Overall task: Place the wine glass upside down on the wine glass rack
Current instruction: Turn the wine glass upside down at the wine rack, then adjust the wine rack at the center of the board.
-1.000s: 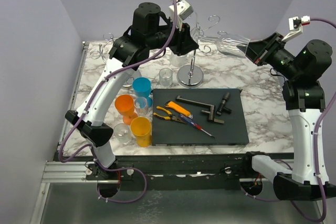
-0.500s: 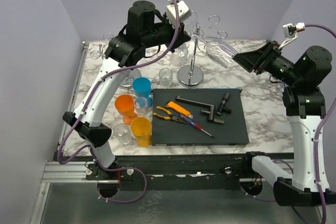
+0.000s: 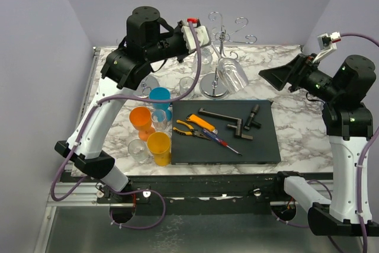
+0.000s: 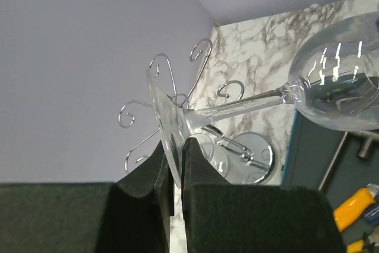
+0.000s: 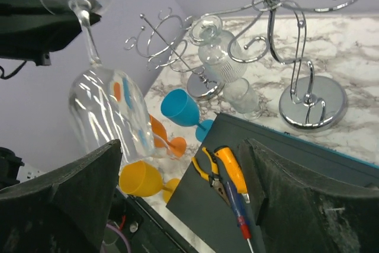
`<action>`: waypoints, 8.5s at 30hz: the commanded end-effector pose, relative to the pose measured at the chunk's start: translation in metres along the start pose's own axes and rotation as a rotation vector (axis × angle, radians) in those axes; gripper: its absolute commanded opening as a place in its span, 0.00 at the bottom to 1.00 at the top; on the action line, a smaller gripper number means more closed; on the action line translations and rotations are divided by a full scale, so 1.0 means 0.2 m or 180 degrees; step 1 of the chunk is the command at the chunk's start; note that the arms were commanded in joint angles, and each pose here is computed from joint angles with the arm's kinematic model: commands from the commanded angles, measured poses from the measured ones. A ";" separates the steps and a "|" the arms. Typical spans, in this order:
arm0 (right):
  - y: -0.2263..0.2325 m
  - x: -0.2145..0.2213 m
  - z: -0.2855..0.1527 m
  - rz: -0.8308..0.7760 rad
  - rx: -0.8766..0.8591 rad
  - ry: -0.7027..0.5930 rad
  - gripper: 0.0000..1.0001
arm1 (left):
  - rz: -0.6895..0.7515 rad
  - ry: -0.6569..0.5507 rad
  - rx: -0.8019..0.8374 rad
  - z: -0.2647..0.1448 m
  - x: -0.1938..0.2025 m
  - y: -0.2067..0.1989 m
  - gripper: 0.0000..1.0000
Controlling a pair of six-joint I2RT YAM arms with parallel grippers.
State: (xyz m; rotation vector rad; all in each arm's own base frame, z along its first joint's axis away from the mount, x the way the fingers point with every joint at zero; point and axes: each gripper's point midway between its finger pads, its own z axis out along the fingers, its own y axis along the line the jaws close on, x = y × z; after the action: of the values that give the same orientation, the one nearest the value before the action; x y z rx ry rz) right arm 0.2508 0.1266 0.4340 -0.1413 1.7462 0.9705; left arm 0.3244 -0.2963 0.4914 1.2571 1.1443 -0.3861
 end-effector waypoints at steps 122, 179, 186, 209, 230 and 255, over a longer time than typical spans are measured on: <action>-0.65 0.47 0.83 -0.1289 0.0269 -0.0061 0.01 | 0.0266 0.0146 -0.0636 -0.36 -0.07 -0.16 0.99; -0.60 0.64 0.77 -0.1413 -0.0127 -0.0023 0.01 | 0.0290 0.0182 -0.0589 -0.28 -0.05 -0.15 0.99; -0.65 0.70 0.76 -0.1182 -0.0022 -0.0089 0.03 | 0.0297 0.0175 -0.0591 -0.29 -0.05 -0.15 0.99; -0.69 0.82 0.71 -0.1104 0.0087 0.0294 0.85 | 0.0123 0.0188 -0.0574 -0.25 -0.03 -0.16 0.99; -0.44 0.43 0.39 -0.1122 0.0497 0.0001 0.95 | -0.0671 0.0350 -0.0898 -0.13 0.01 -0.06 0.99; -0.55 -0.37 0.66 -0.0828 0.1620 -0.0392 0.74 | -0.1854 0.0473 -0.1270 0.46 0.21 0.10 0.81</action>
State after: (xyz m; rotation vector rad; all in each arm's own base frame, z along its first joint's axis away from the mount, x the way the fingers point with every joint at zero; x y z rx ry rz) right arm 0.4279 0.1248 0.4343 -0.0364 1.7060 0.3551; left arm 0.3866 -0.3527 0.4512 0.6859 1.6121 -0.4485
